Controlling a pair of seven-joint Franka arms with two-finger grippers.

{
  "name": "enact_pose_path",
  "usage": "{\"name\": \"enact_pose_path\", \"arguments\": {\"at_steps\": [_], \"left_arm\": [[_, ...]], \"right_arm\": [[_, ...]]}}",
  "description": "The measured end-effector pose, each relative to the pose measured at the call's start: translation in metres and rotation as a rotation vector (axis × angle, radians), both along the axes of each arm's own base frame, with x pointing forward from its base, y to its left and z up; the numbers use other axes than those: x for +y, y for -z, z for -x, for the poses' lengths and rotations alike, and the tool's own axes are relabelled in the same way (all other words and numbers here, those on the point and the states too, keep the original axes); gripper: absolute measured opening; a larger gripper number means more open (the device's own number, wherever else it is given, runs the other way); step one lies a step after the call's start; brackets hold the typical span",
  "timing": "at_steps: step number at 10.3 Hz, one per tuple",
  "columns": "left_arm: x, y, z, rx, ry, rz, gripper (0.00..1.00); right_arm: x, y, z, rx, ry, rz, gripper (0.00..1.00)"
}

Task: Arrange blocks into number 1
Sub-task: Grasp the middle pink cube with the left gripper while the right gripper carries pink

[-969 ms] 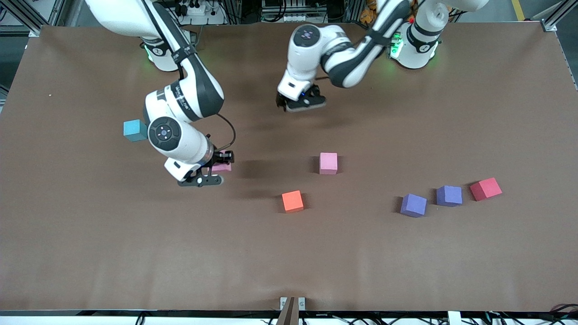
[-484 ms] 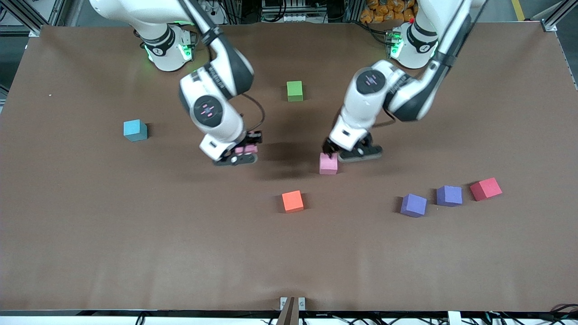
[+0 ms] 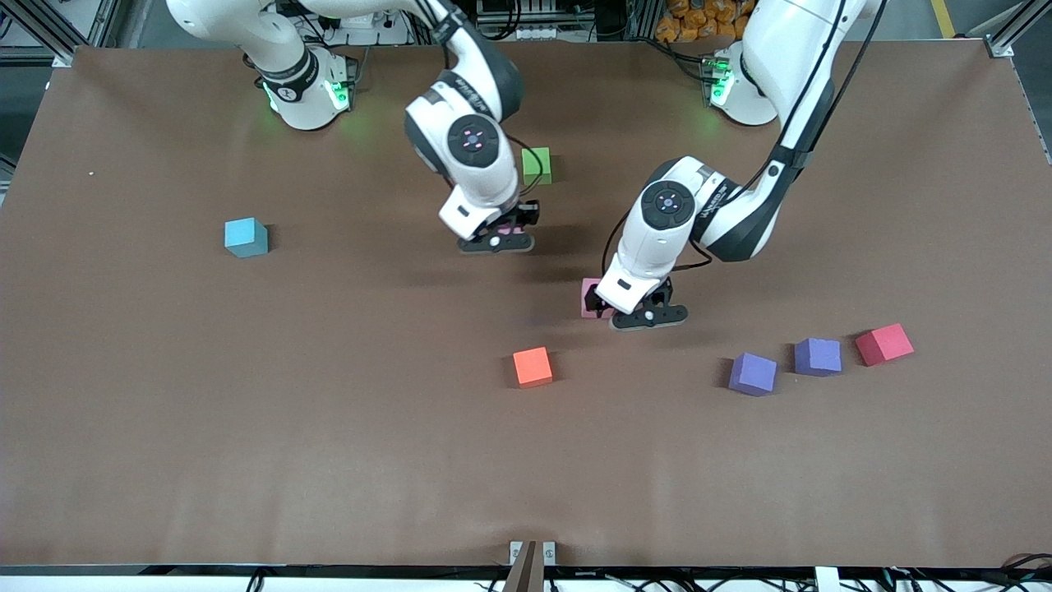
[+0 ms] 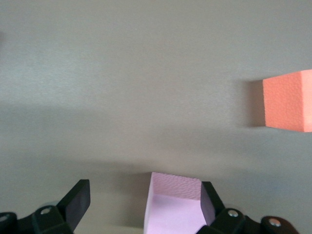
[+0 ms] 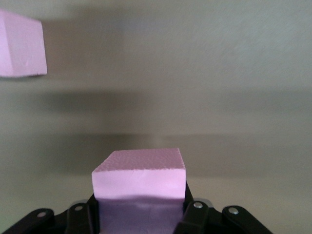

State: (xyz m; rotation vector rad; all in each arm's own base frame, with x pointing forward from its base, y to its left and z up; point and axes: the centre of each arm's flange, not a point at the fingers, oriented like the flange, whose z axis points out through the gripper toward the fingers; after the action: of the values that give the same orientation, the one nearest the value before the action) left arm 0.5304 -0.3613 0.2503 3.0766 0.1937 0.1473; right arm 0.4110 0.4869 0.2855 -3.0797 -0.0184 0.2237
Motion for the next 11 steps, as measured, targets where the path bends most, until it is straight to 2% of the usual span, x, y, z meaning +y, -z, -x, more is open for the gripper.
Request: {"name": "enact_pose_path", "arguments": {"at_steps": [5,11], "left_arm": [[-0.014,0.013,0.011,0.037,-0.005,0.014,1.0],[-0.028,0.036,0.023,0.072,0.014,0.003,1.0]], "right_arm": [[0.028,0.045,0.059,-0.028,-0.017,0.007,0.59],[0.06,0.065,0.119,-0.039,-0.007,0.016,0.59]]}}
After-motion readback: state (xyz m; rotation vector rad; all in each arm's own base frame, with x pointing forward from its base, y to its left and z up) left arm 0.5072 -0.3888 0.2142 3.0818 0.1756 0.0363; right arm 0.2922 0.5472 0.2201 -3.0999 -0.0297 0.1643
